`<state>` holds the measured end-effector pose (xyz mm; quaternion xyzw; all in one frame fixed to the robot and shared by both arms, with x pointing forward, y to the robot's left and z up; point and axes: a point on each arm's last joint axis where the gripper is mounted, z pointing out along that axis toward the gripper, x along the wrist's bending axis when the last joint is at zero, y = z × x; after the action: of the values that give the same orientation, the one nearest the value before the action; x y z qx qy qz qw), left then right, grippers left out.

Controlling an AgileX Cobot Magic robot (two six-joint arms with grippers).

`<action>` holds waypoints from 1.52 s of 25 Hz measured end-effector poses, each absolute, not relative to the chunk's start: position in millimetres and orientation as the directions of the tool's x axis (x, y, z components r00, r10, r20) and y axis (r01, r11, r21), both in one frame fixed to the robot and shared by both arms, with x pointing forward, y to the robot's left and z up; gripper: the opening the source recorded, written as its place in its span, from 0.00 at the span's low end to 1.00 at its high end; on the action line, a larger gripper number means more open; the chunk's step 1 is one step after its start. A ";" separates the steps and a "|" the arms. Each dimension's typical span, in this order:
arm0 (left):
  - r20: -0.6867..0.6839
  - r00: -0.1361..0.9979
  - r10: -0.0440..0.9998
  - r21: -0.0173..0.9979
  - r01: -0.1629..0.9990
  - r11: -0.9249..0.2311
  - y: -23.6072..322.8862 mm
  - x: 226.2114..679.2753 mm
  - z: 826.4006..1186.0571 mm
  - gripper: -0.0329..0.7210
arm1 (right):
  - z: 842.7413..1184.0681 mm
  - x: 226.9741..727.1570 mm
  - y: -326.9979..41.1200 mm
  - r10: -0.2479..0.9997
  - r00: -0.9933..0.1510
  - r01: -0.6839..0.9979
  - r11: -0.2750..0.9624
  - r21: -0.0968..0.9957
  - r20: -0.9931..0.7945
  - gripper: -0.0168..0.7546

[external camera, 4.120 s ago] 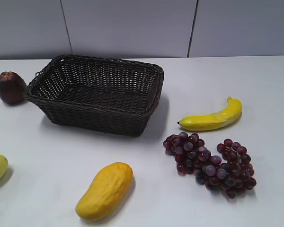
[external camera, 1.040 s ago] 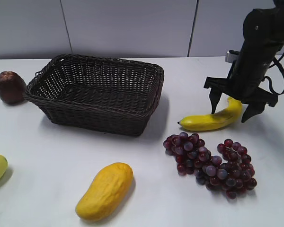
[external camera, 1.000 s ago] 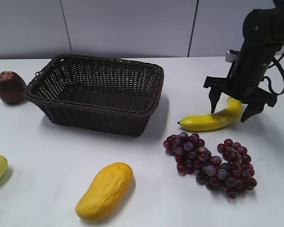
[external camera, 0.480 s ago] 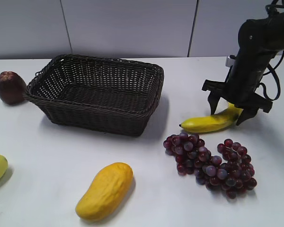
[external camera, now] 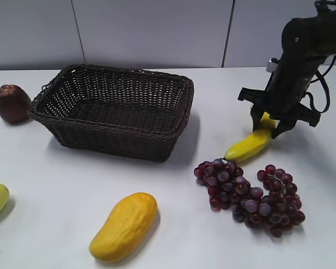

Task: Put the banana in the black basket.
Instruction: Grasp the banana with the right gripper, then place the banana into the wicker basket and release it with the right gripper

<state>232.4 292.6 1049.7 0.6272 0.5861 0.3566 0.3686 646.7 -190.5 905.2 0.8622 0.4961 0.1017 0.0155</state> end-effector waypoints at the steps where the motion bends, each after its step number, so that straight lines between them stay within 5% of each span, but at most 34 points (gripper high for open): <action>1: 0.015 0.059 0.998 0.880 0.472 -0.041 292.6 232.4 1049.7 0.36 | 909.8 650.4 -189.6 0.859 0.483 0.851 -0.506 0.139 0.170 0.47; 8: 0.015 0.059 0.998 0.880 0.472 -0.041 292.6 232.4 1049.7 0.36 | 947.4 668.7 -184.7 0.898 0.386 0.876 -0.428 0.221 0.212 0.47; 15: 0.015 0.059 0.998 0.880 0.472 -0.041 292.6 232.4 1049.7 0.36 | 1030.4 675.2 -174.9 0.919 0.197 0.874 -0.322 0.364 0.341 0.47; 22: 0.015 0.059 0.998 0.880 0.472 -0.041 292.6 232.4 1049.7 0.36 | 1100.7 665.4 -117.3 0.872 -0.226 0.819 -0.072 0.570 0.435 0.47; 29: 0.015 0.059 0.998 0.880 0.472 -0.041 292.6 232.4 1049.7 0.36 | 1111.3 639.6 -50.0 0.752 -0.622 0.586 0.262 0.767 0.218 0.47; 38: 0.015 0.059 0.998 0.880 0.472 -0.041 292.6 232.4 1049.7 0.36 | 1066.6 639.0 -5.8 0.580 -0.813 0.339 0.529 0.778 -0.040 0.47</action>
<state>232.4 292.6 1049.7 0.6272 0.5861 0.3566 0.3686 639.0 -5.8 1066.6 0.2666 0.8615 0.4056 0.1490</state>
